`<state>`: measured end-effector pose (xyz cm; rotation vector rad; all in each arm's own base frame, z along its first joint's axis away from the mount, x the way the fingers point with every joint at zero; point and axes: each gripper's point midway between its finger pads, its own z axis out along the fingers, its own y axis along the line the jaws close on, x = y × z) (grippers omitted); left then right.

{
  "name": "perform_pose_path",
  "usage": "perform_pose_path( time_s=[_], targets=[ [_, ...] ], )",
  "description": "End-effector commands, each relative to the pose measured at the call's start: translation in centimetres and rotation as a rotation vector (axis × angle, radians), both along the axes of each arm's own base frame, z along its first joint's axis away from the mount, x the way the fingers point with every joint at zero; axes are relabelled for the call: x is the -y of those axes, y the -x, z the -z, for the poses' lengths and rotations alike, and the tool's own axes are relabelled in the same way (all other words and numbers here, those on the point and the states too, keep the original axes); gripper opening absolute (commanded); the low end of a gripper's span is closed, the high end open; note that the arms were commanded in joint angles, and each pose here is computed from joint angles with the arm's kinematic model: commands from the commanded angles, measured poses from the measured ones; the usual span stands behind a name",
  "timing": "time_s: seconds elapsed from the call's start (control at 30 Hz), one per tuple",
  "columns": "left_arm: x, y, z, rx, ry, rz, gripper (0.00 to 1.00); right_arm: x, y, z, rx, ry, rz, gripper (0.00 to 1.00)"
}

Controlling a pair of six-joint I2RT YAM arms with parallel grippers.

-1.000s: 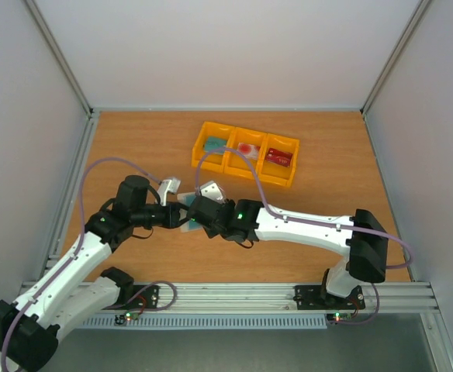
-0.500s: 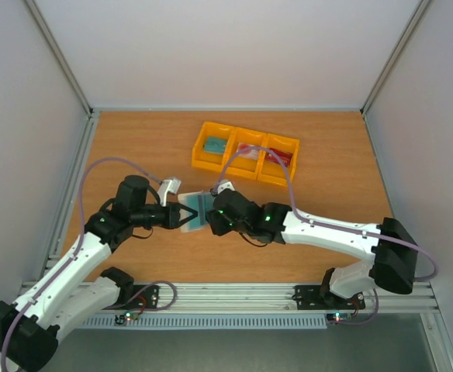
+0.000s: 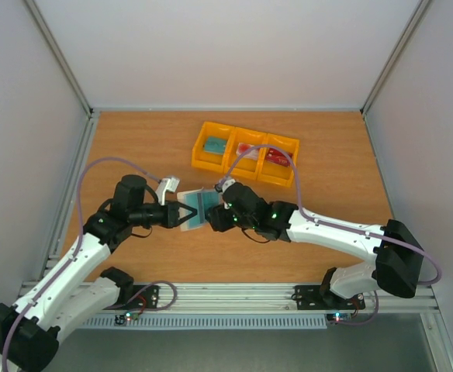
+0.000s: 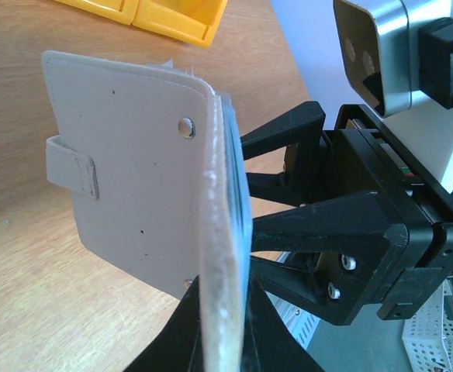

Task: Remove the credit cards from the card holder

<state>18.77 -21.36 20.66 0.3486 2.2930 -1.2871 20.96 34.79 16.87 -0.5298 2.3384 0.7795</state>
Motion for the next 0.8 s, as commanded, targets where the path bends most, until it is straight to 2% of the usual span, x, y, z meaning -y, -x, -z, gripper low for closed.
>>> perform_pose_path(
  time_s=[0.0, 0.17, 0.37, 0.5, 0.6, 0.77],
  targets=[
    [2.0, 1.8, -3.4, 0.107, 0.145, 0.173, 0.00, -3.8, 0.0, -6.8, 0.043, -0.274, -0.081, 0.61],
    [2.0, 2.1, -3.6, 0.121, 0.145, 0.192, 0.00, -2.8, -1.5, -6.9, 0.066, -0.241, -0.005, 0.61],
    [1.9, 2.0, -3.5, 0.125, 0.138, 0.179, 0.00, 0.2, -3.4, -4.9, 0.089, -0.029, 0.154, 0.54],
    [1.8, 1.7, -3.0, 0.112, 0.119, 0.162, 0.00, 1.2, -3.5, -4.7, 0.107, 0.028, 0.183, 0.50],
    [1.7, 1.4, -2.6, 0.109, 0.105, 0.149, 0.00, 0.0, -2.7, -5.4, 0.114, -0.006, 0.099, 0.51],
    [1.7, 1.5, -2.8, 0.115, 0.104, 0.150, 0.00, -4.0, 1.3, -7.0, 0.064, -0.186, -0.226, 0.59]
  ],
)
